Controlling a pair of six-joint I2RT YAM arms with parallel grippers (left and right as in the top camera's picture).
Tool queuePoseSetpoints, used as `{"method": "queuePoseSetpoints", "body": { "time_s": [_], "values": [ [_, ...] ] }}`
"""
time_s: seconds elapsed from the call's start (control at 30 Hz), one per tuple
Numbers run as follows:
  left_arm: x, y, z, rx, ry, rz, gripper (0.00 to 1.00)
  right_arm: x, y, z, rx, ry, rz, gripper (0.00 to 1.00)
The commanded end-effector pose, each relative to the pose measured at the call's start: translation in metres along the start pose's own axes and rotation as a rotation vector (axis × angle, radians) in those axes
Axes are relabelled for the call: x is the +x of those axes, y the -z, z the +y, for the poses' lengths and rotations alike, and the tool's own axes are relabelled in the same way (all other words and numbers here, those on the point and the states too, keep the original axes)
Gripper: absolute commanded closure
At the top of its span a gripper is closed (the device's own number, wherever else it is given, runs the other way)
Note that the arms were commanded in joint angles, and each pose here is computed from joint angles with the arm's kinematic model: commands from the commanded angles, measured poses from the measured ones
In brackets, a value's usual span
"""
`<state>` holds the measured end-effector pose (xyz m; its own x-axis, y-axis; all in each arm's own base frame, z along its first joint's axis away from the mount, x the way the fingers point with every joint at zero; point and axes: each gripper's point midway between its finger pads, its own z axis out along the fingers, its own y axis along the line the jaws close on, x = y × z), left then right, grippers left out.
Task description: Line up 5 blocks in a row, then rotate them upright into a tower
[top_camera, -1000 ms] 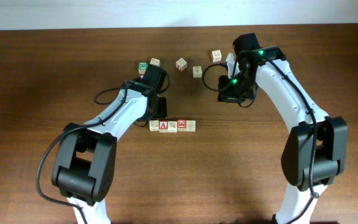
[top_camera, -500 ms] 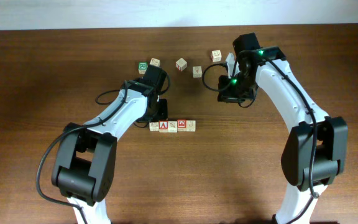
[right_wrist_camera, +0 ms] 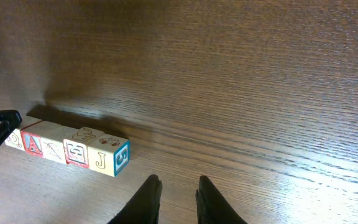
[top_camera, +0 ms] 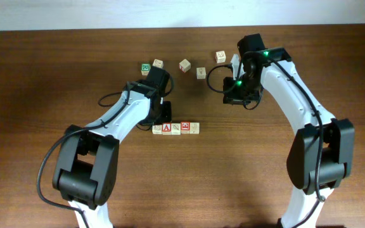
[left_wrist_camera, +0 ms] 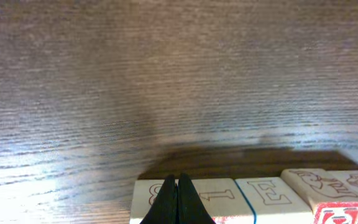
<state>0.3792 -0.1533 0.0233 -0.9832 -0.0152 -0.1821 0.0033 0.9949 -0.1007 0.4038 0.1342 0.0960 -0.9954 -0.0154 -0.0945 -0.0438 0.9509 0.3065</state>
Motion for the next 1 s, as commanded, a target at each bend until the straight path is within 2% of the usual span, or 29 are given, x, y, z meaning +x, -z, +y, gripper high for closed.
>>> {"method": "queuePoseSetpoints", "body": {
  "time_s": [0.0,0.07,0.17,0.23,0.3,0.47,0.6,0.67,0.83,0.97],
  "values": [
    [-0.008,0.0,0.005,-0.015,0.0,-0.02,0.99,-0.002,0.002,0.001,0.009,0.018,-0.013,0.79],
    [-0.022,0.013,0.011,-0.026,0.009,-0.04,0.96,-0.011,0.009,0.003,0.004,0.037,-0.044,0.84],
    [-0.049,0.062,0.036,-0.107,0.061,-0.057,0.97,-0.046,0.073,0.019,-0.026,0.06,-0.196,0.83],
    [-0.06,0.094,0.046,-0.117,0.092,-0.06,0.98,-0.053,0.102,0.03,-0.034,0.075,-0.239,0.84],
    [-0.07,0.12,0.058,-0.127,0.125,-0.076,0.97,-0.051,0.109,0.042,-0.045,0.097,-0.245,0.84],
    [-0.083,0.137,0.11,-0.234,0.213,-0.122,0.89,-0.031,0.06,0.082,-0.032,0.19,-0.139,0.87],
    [-0.087,0.14,0.139,-0.268,0.279,-0.136,0.78,-0.021,0.009,0.105,0.011,0.187,-0.062,0.92],
    [-0.087,0.141,0.147,-0.273,0.296,-0.136,0.72,-0.013,-0.022,0.113,0.041,0.182,-0.015,0.93],
    [-0.086,0.141,0.15,-0.275,0.303,-0.135,0.67,0.008,-0.073,0.123,0.085,0.217,0.081,0.94],
    [-0.086,0.141,0.15,-0.275,0.303,-0.134,0.64,0.014,-0.086,0.123,0.131,0.186,0.094,0.95]
  ]
}}
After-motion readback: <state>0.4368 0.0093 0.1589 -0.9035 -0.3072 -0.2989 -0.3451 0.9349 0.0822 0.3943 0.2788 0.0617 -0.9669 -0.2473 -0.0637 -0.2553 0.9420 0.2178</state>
